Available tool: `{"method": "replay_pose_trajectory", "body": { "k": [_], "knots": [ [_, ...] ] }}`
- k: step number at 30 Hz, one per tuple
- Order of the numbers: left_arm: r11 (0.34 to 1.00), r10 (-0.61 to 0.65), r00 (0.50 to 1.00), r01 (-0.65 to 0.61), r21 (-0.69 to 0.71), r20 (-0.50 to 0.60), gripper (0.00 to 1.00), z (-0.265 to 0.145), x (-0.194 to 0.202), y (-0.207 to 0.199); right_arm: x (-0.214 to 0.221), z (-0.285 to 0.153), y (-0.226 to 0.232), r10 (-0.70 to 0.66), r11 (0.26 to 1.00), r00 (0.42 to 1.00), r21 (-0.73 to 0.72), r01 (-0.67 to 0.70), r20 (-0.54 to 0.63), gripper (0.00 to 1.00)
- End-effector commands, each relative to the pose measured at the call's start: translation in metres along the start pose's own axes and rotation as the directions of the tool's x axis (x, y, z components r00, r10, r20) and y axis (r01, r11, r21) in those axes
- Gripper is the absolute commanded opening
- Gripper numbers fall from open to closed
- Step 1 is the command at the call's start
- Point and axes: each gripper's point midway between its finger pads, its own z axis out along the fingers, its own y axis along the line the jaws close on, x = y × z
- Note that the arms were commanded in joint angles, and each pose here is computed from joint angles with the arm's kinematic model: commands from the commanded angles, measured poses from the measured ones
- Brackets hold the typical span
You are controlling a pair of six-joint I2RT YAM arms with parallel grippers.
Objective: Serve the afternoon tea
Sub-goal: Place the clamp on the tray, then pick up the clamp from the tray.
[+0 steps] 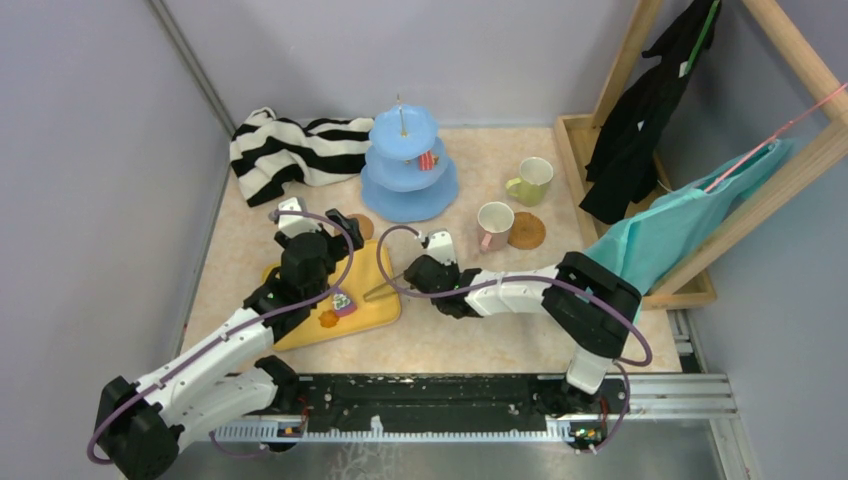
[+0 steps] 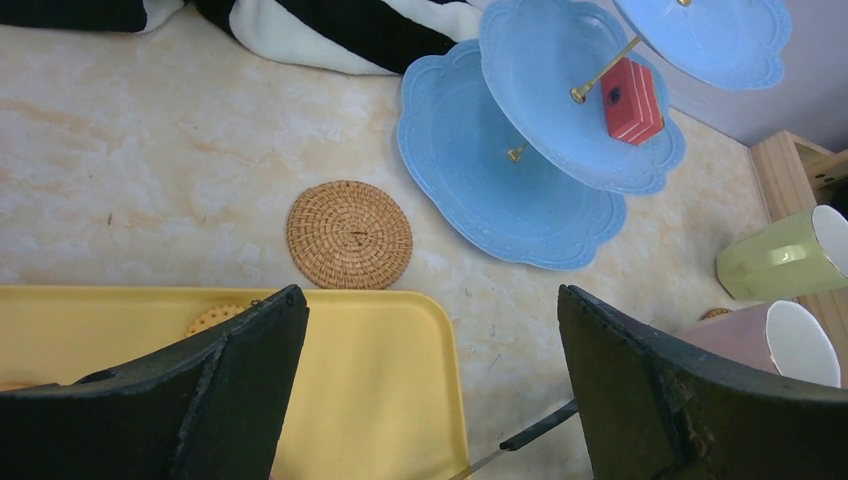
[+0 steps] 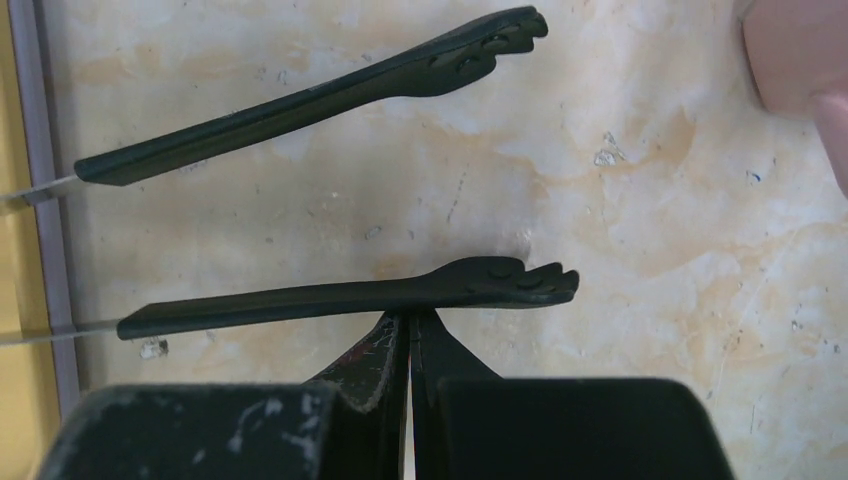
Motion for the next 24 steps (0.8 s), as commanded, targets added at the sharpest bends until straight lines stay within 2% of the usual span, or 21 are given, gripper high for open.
{"method": "replay_pose_trajectory", "body": {
  "k": [1, 14, 19, 22, 24],
  "knots": [
    [1.0, -0.019, 0.999, 0.019, 0.012, 0.028, 0.99, 0.0, -0.007, -0.001, -0.033, 0.007, 0.015, 0.006, 0.999, 0.999, -0.037, -0.004, 0.05, 0.0],
    [1.0, -0.028, 0.999, 0.028, 0.012, 0.038, 0.99, -0.003, -0.011, 0.001, -0.052, 0.027, 0.027, -0.061, 0.998, 0.997, -0.026, 0.062, 0.042, 0.0],
    [1.0, -0.029, 0.999, 0.028, 0.009, 0.04, 0.99, -0.004, -0.012, 0.002, -0.051, 0.021, 0.019, -0.033, 0.999, 0.999, -0.003, 0.033, 0.03, 0.0],
    [0.999, -0.032, 0.999, 0.031, 0.014, 0.041, 0.99, -0.004, -0.012, 0.002, -0.046, 0.013, 0.013, 0.007, 1.0, 1.0, -0.004, -0.007, 0.025, 0.08],
    [0.999, -0.034, 0.999, 0.034, 0.016, 0.04, 0.99, -0.004, -0.012, 0.001, -0.044, 0.008, 0.011, 0.032, 0.999, 0.999, -0.016, -0.032, 0.023, 0.21]
  ]
}}
